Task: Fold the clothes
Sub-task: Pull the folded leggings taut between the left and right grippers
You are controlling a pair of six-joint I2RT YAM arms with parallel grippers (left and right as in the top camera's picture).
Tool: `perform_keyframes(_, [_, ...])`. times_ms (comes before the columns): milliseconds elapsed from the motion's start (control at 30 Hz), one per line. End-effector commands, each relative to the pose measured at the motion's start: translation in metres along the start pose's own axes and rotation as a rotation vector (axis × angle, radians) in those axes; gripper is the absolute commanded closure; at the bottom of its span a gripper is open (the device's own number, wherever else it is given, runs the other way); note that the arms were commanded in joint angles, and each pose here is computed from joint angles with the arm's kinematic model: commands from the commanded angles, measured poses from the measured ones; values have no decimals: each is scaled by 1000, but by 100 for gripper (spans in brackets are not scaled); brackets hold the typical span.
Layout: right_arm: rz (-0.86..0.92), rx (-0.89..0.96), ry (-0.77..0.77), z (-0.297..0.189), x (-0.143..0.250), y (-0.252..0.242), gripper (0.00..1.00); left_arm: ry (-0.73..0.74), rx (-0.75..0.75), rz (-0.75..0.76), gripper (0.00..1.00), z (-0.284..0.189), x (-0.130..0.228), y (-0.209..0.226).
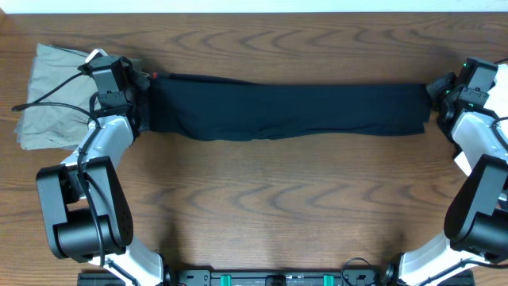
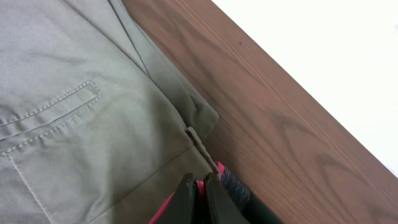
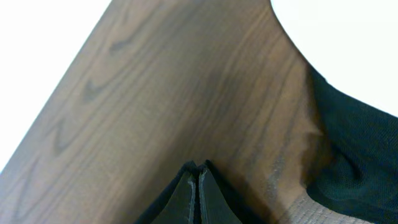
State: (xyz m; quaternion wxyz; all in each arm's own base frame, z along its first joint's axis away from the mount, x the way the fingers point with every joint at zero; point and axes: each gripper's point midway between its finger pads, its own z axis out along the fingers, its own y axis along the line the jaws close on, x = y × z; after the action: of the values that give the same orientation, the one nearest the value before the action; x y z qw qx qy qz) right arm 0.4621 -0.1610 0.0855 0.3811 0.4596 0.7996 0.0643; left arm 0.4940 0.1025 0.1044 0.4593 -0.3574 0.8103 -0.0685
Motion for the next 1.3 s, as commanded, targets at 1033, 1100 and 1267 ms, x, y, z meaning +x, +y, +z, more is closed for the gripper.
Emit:
perform_keyframes(1033, [16, 193, 39, -24, -9, 8, 99, -80, -109, 13, 93, 1, -22, 16])
perform_keyframes(1100, [22, 210, 43, -30, -12, 11, 99, -79, -111, 13, 93, 1, -21, 16])
perform_keyframes(1267, [44, 245, 41, -40, -19, 12, 99, -79, -112, 14, 93, 1, -21, 16])
